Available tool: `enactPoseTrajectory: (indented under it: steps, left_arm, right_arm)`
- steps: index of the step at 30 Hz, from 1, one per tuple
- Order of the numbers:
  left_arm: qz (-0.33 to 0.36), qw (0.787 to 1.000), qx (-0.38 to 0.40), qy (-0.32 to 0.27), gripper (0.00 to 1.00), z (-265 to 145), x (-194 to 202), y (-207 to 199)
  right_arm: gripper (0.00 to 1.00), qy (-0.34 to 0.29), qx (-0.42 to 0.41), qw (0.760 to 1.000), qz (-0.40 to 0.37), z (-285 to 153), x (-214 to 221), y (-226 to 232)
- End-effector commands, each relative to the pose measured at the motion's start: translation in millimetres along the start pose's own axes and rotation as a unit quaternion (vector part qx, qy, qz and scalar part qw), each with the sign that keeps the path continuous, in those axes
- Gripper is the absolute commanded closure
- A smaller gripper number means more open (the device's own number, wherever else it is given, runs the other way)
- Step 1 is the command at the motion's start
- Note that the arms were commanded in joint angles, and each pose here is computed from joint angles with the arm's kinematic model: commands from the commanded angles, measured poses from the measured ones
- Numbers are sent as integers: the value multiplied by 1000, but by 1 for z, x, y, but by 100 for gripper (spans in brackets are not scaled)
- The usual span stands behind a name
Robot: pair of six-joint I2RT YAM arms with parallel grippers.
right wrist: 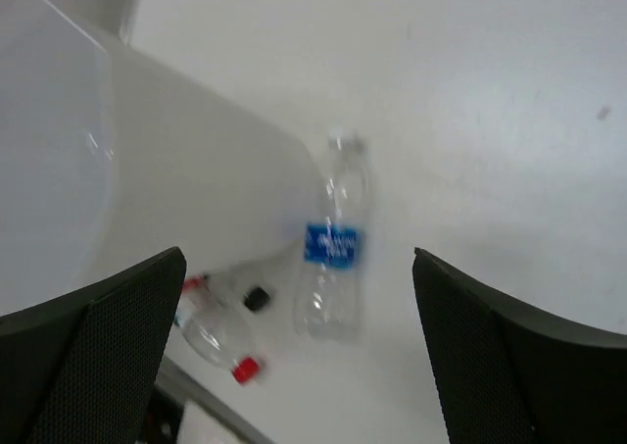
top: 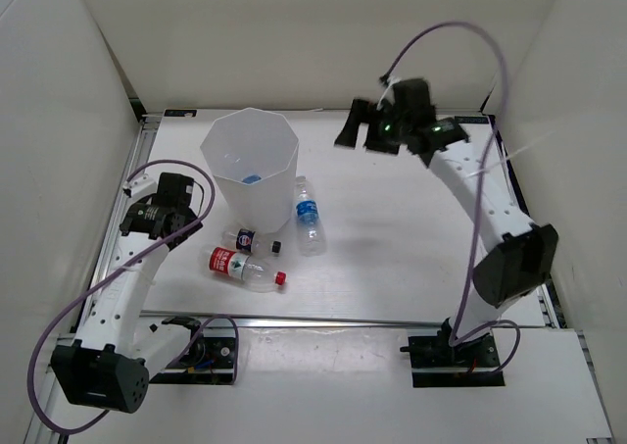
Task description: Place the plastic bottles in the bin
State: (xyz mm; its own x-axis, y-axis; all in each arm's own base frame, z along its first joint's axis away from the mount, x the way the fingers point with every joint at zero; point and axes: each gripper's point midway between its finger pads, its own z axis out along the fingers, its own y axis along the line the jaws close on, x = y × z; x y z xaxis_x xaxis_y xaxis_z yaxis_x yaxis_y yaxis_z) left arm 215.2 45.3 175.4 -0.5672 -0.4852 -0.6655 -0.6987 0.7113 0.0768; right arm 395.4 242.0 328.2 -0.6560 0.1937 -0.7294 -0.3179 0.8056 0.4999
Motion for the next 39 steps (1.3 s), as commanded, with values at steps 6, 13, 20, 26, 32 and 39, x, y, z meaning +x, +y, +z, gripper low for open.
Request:
enactPoseTrajectory:
  steps: [6,13,20,26,32,39]
  left_arm:
    - [-4,1000,29,-12,0,-4,-1,-5]
    - [-9,997,72,15,0,-12,2,-24]
    - [18,997,66,19,0,-6,1,-28]
    - [33,998,52,27,0,-3,4,-25]
    - [46,997,45,50,0,-4,13,-21]
    - [43,997,34,57,0,0,14,-16]
  right_arm:
    - [0,234,-78,969,9,53,185,-15]
    - [0,285,-119,950,48,97,204,-16]
    - [0,289,-134,945,71,134,201,-18]
    - [0,307,-131,937,103,156,217,-31]
    - [0,319,-124,932,122,175,226,-38]
    - [22,343,-111,921,145,177,241,-50]
